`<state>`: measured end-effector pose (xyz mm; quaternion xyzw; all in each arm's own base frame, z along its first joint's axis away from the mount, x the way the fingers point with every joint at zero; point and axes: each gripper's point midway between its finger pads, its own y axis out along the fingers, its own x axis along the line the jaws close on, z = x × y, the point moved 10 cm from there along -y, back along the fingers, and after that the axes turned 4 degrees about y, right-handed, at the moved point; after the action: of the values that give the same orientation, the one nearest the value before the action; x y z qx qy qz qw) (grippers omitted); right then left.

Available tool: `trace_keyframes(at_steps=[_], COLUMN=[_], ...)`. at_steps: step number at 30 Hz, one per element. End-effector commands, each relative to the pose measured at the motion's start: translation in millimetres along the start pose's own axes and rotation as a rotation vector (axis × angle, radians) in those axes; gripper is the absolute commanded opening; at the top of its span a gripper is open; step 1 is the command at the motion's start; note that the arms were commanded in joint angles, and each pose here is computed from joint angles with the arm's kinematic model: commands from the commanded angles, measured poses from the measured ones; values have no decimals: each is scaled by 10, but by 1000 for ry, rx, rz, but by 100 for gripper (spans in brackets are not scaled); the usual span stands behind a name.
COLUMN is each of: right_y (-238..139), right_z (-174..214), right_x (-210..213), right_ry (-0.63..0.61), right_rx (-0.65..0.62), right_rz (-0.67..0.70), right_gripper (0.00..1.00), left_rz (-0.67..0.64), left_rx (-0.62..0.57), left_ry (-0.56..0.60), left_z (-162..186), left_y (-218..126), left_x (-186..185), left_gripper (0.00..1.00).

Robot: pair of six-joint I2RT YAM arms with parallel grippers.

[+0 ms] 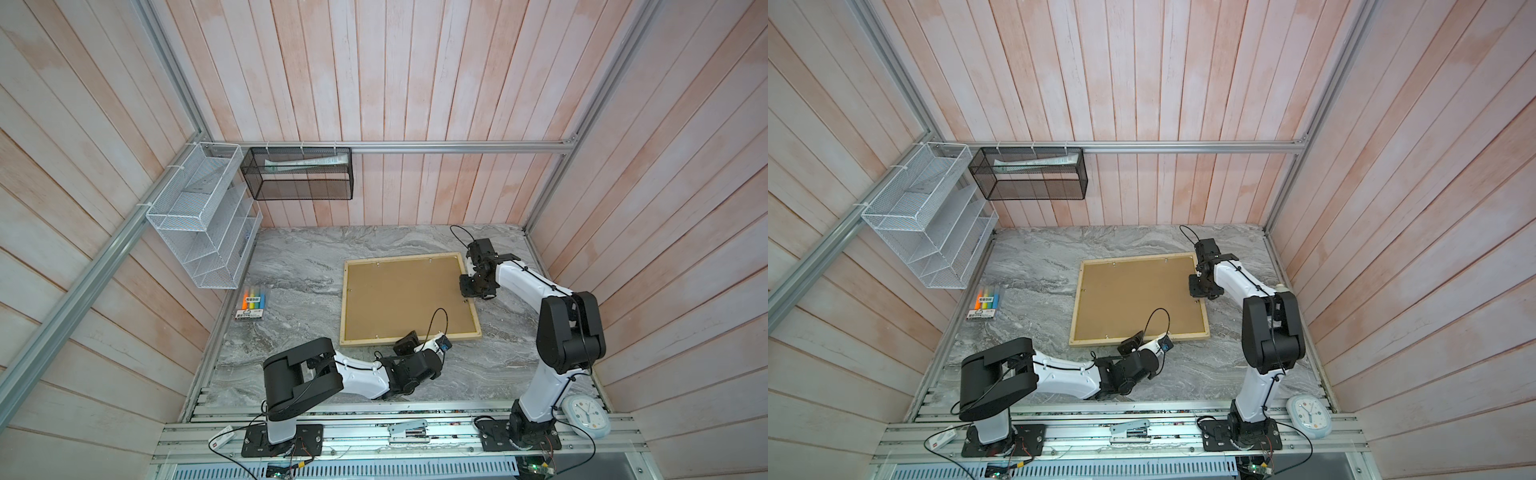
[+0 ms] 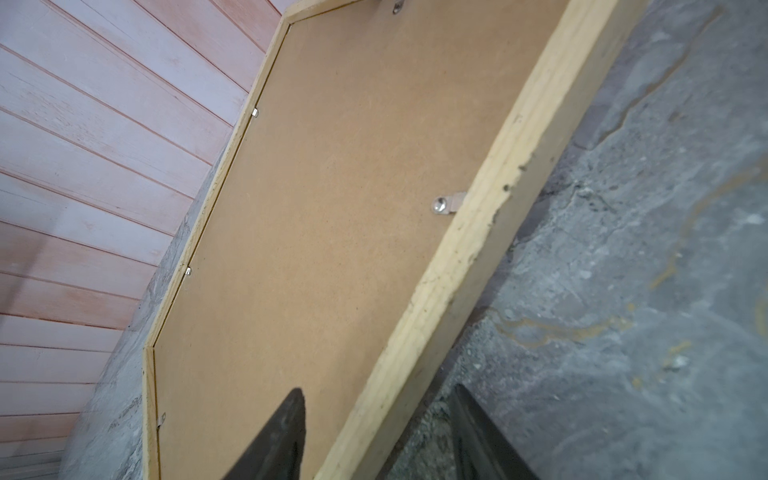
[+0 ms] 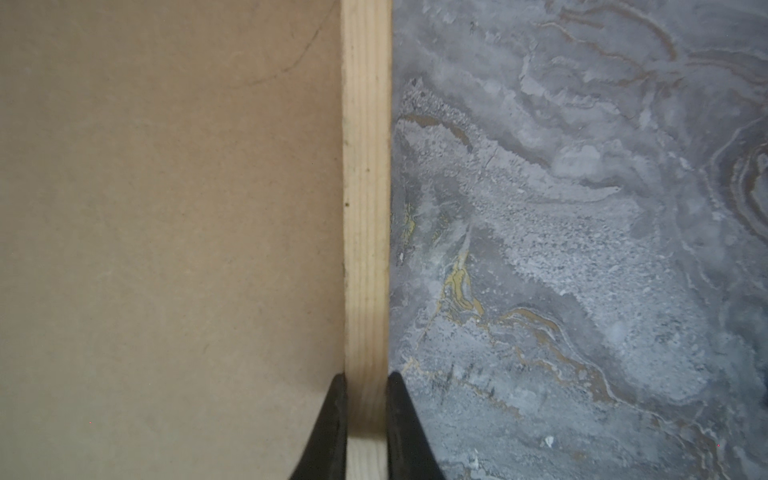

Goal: Put the photo into the frame

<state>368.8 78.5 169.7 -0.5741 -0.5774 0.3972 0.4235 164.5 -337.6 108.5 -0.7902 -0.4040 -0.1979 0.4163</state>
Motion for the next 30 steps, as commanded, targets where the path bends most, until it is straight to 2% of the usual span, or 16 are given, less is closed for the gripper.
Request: trace_keyframes(at_steps=[1,11,21,30], right_y=[-306,-374,-424,-400], right_z=[-129,-140,-100,-6], right_x=[53,61,54,34], right_ry=[1,1,5,8], right_rx=[-82,-93,-91,-76], right_rz=[-42,-57,-64,-64], right_gripper=[5,4,4,4], left_rz=[-6,-26,-143,-246], left_rx=[-10,22,54,26], left_ry=[27,86,137,127], left_z=[8,62,87,40], left_y=[24,105,230,247], left_x=[-27,-97,-126,-43], left_gripper=[57,57,58,58])
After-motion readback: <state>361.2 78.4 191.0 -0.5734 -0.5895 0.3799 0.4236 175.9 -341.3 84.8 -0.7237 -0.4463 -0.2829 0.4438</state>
